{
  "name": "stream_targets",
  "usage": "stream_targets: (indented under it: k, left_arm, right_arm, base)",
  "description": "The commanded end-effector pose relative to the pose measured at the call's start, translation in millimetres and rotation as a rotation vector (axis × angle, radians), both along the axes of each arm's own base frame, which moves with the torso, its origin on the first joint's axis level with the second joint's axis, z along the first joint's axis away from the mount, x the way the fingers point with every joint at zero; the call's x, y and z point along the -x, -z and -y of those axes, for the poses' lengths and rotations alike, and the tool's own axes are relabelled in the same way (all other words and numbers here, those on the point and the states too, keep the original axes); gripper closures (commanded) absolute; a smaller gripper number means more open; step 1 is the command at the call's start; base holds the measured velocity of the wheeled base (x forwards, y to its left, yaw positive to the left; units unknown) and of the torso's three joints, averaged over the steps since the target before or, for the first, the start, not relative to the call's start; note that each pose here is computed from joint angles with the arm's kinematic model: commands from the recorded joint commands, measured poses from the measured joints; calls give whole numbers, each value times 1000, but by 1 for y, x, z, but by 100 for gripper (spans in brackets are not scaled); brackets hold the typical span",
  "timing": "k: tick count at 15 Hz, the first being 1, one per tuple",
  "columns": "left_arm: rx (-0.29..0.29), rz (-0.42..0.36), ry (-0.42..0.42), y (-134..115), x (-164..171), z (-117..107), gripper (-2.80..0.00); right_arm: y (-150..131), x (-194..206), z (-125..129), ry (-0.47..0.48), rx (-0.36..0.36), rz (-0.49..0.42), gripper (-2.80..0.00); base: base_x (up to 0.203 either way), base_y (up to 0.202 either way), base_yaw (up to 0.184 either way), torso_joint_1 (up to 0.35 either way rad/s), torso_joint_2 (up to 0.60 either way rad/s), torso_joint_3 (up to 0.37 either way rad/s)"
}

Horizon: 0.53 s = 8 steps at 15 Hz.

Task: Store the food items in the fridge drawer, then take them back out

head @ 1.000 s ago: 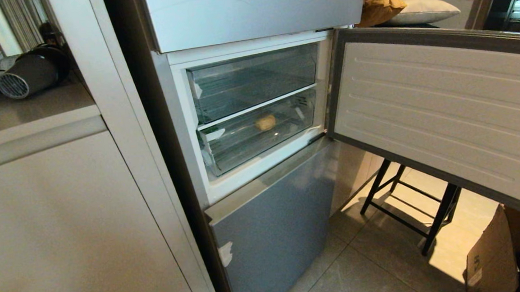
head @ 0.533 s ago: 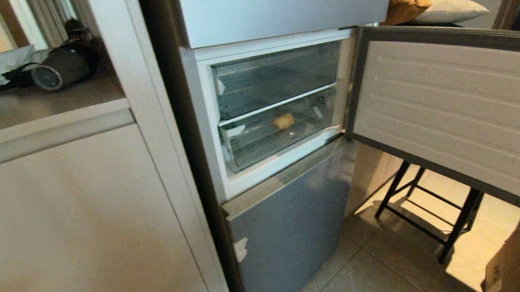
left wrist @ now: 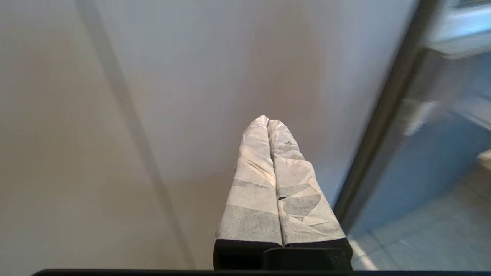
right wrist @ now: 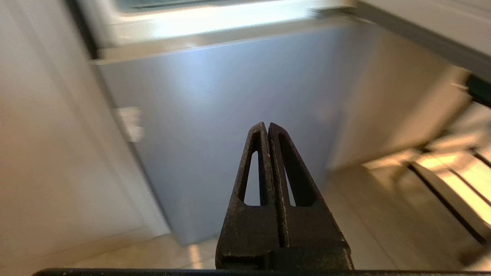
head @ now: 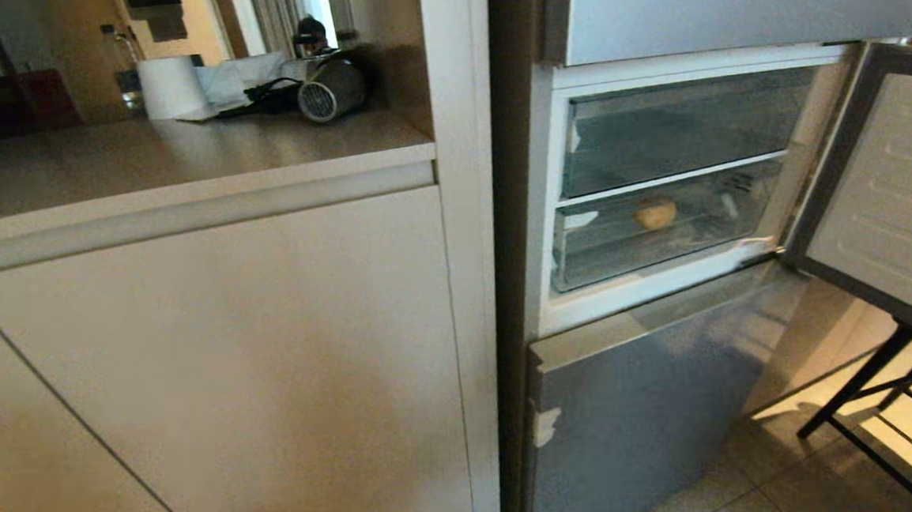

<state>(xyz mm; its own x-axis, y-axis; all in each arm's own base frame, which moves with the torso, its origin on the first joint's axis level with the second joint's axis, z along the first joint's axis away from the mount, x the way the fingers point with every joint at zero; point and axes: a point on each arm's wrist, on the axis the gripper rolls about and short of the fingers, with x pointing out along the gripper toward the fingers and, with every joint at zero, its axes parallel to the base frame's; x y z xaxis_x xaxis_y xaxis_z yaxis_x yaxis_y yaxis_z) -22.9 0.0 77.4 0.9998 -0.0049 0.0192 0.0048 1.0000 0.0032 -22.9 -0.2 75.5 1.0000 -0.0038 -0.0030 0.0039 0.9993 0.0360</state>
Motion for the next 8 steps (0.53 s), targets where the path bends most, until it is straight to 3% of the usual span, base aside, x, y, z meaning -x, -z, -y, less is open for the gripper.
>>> stream_targets:
  k: [1,2,8]
  left_arm:
    - [0,-9,0,2,-1,0,0]
    - [0,-9,1,2,-1,0,0]
    - [0,-8,0,2,-1,0,0]
  right_arm:
    - [0,0,0,0,-1,-2,0]
    - [0,0,0,1,-1,-2,0]
    - [0,0,0,-4,28,-5,0]
  base:
    - [0,-7,135,2,2,2]
    - [6,7,106,1,2,2]
    - [0,0,0,0,0,0]
